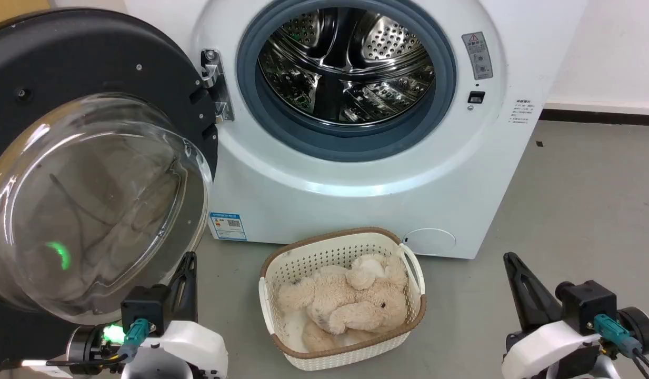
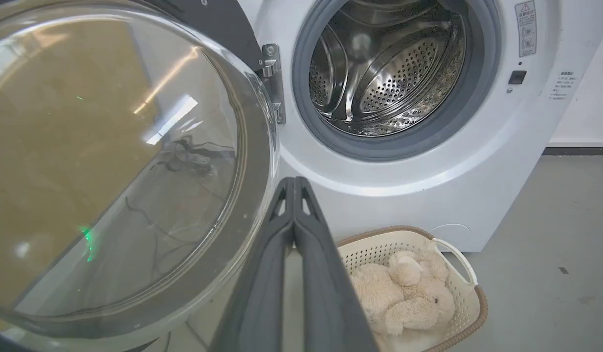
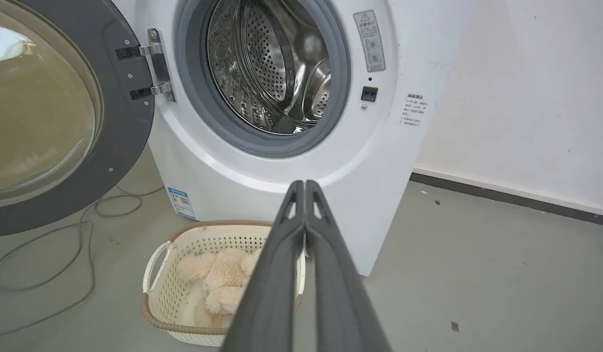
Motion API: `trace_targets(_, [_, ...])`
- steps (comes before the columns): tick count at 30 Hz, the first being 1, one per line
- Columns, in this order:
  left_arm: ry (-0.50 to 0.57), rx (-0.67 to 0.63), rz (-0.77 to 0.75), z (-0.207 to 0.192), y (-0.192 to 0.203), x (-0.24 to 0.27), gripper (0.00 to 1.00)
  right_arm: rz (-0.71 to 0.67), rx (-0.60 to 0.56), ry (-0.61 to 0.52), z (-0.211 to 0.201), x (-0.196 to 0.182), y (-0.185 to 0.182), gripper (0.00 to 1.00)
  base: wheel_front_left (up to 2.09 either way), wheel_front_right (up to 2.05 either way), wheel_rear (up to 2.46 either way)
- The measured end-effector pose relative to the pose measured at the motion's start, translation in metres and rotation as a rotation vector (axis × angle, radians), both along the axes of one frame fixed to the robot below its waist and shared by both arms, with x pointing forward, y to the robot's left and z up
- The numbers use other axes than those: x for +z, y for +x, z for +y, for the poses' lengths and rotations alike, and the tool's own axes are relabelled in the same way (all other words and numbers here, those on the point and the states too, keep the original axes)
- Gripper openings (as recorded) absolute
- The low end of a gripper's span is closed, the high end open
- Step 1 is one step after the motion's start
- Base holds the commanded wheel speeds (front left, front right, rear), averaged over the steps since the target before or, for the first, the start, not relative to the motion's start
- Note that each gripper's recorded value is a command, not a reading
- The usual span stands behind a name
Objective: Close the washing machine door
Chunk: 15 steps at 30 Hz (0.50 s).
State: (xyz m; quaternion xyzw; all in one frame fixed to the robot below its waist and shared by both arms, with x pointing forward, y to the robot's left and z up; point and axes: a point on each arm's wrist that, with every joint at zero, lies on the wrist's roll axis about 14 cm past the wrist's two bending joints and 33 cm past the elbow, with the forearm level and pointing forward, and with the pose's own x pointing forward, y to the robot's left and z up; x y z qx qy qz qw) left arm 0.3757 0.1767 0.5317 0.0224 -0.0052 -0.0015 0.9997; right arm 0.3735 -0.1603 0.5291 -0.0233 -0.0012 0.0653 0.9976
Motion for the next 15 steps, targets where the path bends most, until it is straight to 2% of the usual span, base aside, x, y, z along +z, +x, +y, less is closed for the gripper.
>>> trace_targets(15, [0.0, 0.0, 0.0, 0.0, 0.0, 0.0, 0.0, 0.0, 0.0, 0.0, -0.0001, 0.0, 0.0, 0.0, 0.0, 0.0, 0.0])
